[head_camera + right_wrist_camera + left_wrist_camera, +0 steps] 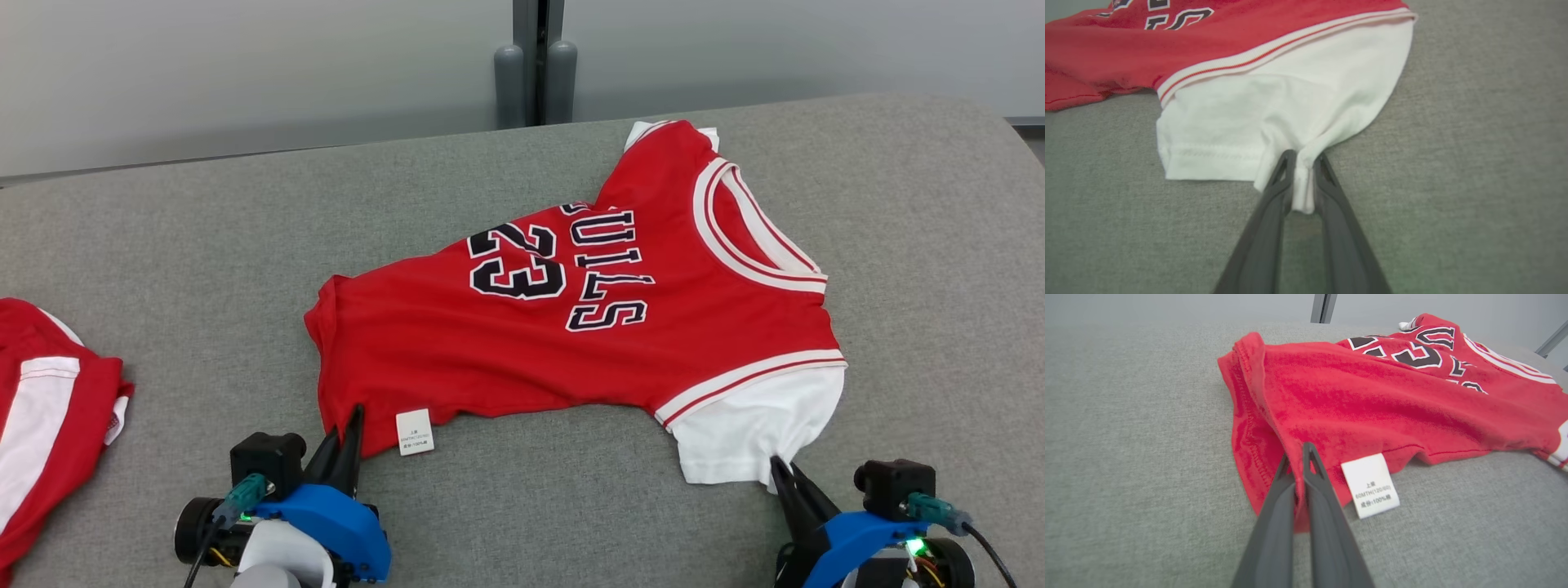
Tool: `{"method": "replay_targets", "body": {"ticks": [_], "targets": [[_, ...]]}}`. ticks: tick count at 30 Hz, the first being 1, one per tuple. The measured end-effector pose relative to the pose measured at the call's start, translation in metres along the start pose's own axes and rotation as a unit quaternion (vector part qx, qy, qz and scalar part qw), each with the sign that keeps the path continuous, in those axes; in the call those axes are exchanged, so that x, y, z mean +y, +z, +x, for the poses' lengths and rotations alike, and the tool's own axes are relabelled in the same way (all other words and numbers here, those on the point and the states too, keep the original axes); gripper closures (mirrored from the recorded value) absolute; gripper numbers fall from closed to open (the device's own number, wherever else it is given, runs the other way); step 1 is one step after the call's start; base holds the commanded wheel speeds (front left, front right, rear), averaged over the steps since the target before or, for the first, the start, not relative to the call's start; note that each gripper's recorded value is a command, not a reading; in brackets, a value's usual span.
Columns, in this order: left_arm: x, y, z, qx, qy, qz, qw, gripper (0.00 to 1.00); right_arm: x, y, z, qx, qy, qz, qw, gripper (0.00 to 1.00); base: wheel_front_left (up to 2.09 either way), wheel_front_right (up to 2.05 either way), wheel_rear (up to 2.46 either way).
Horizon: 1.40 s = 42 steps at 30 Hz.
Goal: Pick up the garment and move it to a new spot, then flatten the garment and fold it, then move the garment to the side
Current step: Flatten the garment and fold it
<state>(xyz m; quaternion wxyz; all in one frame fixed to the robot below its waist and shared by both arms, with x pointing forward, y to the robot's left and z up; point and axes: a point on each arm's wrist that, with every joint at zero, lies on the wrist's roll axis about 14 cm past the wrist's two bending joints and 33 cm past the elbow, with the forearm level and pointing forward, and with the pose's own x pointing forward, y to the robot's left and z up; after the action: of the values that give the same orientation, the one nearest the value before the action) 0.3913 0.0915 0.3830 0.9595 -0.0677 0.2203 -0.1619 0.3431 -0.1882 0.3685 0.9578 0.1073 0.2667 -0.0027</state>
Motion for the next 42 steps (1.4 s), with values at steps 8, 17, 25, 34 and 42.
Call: {"method": "replay_targets", "body": {"ticks": [8, 17, 25, 34, 42], "targets": [[-0.009, 0.056, -0.004, -0.108, -0.012, -0.055, 0.993, 1.00, -0.013, 0.098, -0.018, -0.171, -0.016, 0.014, 0.985, 1.00, 0.00, 0.00, 0.00], [-0.028, 0.169, -0.032, -0.237, -0.086, -0.088, 0.964, 1.00, 0.000, 0.219, -0.083, -0.318, -0.015, -0.048, 0.947, 1.00, 0.00, 0.00, 0.00], [-0.042, 0.242, -0.065, -0.259, -0.154, -0.122, 0.946, 1.00, 0.016, 0.318, -0.134, -0.418, -0.016, -0.148, 0.896, 1.00, 0.00, 0.00, 0.00], [-0.009, 0.234, 0.015, -0.178, -0.134, -0.168, 0.960, 1.00, 0.013, 0.334, -0.031, -0.350, 0.018, -0.158, 0.923, 1.00, 0.00, 0.00, 0.00], [0.055, 0.261, 0.101, -0.220, -0.061, -0.145, 0.963, 1.00, 0.045, 0.376, 0.077, -0.365, 0.059, -0.229, 0.900, 1.00, 0.00, 0.00, 0.00]]}}
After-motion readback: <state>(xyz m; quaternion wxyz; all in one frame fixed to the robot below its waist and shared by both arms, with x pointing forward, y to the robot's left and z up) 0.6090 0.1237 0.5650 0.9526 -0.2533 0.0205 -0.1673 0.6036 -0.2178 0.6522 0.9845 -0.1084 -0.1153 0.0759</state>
